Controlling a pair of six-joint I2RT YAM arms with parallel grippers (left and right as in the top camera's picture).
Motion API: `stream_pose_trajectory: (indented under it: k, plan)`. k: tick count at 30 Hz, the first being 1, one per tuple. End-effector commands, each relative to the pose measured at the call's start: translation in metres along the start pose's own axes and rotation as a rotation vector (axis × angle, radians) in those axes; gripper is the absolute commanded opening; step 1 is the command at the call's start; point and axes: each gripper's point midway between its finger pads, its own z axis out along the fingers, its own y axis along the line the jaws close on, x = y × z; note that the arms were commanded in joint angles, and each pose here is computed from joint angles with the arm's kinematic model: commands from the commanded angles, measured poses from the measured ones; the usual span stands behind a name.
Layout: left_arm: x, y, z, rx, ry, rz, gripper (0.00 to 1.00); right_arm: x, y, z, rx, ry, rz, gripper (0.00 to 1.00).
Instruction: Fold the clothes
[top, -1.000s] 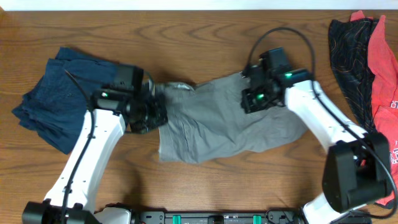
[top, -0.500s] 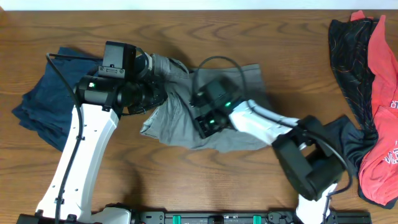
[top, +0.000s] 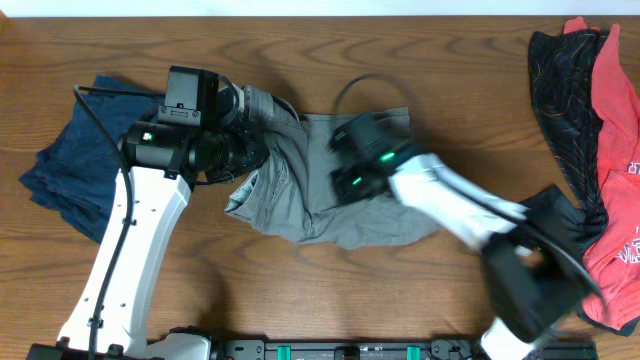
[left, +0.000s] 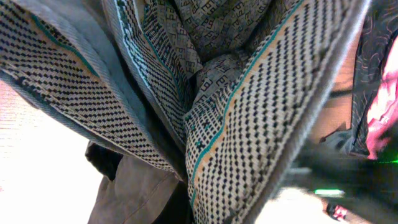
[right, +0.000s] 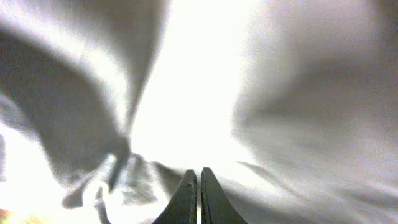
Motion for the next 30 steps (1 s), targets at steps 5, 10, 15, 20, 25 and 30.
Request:
stream_pose_trajectory:
  k: [5,10,15,20,25,30]
  plan:
    - [-0.007,-0.003,-0.006,0.004,-0.031,0.007,0.06,-0.002,-0.098,-0.060,0.218,-0.015,0.136,0.01]
    - [-0.011,-0.005,-0.006,0.012,-0.044,0.011,0.06,0.037,-0.125,-0.043,0.254,0.115,0.180,0.01]
    - [-0.015,-0.008,-0.006,0.023,-0.061,-0.033,0.06,0.073,-0.139,-0.014,0.285,0.190,0.200,0.01]
    - [-0.019,-0.020,-0.005,0.053,-0.081,-0.073,0.06,0.096,-0.140,0.005,0.281,0.196,0.253,0.01]
    - [-0.018,-0.049,0.004,0.112,-0.094,-0.058,0.06,0.109,-0.125,0.017,0.227,0.208,0.271,0.01]
    - [-0.008,-0.074,0.028,0.130,-0.068,-0.038,0.06,0.113,-0.110,0.022,0.221,0.216,0.258,0.01]
